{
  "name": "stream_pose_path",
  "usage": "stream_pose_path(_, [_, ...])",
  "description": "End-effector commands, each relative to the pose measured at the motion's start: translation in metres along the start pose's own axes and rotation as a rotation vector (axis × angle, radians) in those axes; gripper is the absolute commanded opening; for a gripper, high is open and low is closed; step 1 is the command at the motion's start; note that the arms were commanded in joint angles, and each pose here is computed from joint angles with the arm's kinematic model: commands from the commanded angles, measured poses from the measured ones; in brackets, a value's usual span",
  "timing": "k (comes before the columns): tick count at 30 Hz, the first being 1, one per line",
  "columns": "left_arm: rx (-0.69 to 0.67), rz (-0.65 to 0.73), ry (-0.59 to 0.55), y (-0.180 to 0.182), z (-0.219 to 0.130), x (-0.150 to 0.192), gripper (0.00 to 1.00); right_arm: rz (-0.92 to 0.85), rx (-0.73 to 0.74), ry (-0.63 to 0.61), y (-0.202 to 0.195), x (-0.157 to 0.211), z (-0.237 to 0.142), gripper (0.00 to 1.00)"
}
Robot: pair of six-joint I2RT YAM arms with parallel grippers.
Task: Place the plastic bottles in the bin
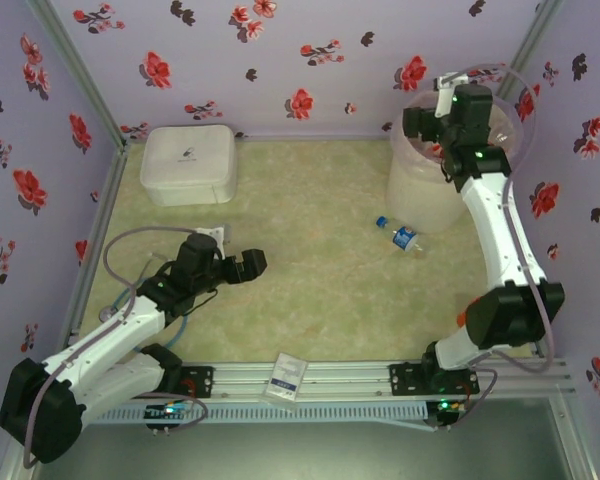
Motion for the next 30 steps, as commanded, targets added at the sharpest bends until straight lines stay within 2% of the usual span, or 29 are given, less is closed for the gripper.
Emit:
stream_pose_path(1, [-0.022, -0.015, -0.014, 0.002, 0.004, -0.004, 1.00, -0.029, -0.066, -0.087, 0.005, -0.014, -0.059, 0.97])
stream_pose_path(6, [-0.023, -0.003, 0.008, 0.000, 0.010, -0.006, 1.00, -0.144, -0.121, -0.039, 0.031, 0.010, -0.102, 0.96])
stream_pose_path(10, [-0.029, 0.005, 0.017, -0.001, 0.014, -0.007, 1.00, -0.448, -0.142, 0.106, 0.075, 0.038, -0.128, 0.94])
stream_pose_path(13, [-0.028, 0.008, 0.009, -0.002, 0.014, -0.010, 1.00, -0.645, -0.143, 0.244, 0.101, 0.068, -0.132, 0.94])
stream_pose_path(17, [-0.032, 0.011, -0.005, -0.002, 0.011, -0.013, 1.00, -0.799, -0.122, 0.480, 0.113, 0.120, -0.113, 0.96])
stream_pose_path(20, [-0.038, 0.011, -0.004, -0.002, 0.007, -0.014, 1.00, -0.894, -0.077, 0.583, 0.115, 0.160, -0.090, 0.99])
stream_pose_path(23, [-0.036, 0.008, -0.009, -0.002, 0.003, -0.014, 1.00, -0.955, 0.019, 0.632, 0.110, 0.187, -0.062, 0.99])
stream_pose_path(30, [-0.036, 0.014, -0.027, 0.001, -0.007, -0.011, 1.00, -0.960, 0.161, 0.675, 0.093, 0.232, 0.000, 0.99])
Point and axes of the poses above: each hand's point on the last joint's axis, 136 mm out from that joint toward the fingers, its own z axis out along the fingers, its own y axis along the line the jaws close on, x = y × z, the point moved 8 cm from there along -z, back along the fingers, and after that the axes turned 1 degree about z, right-handed, at the moved point
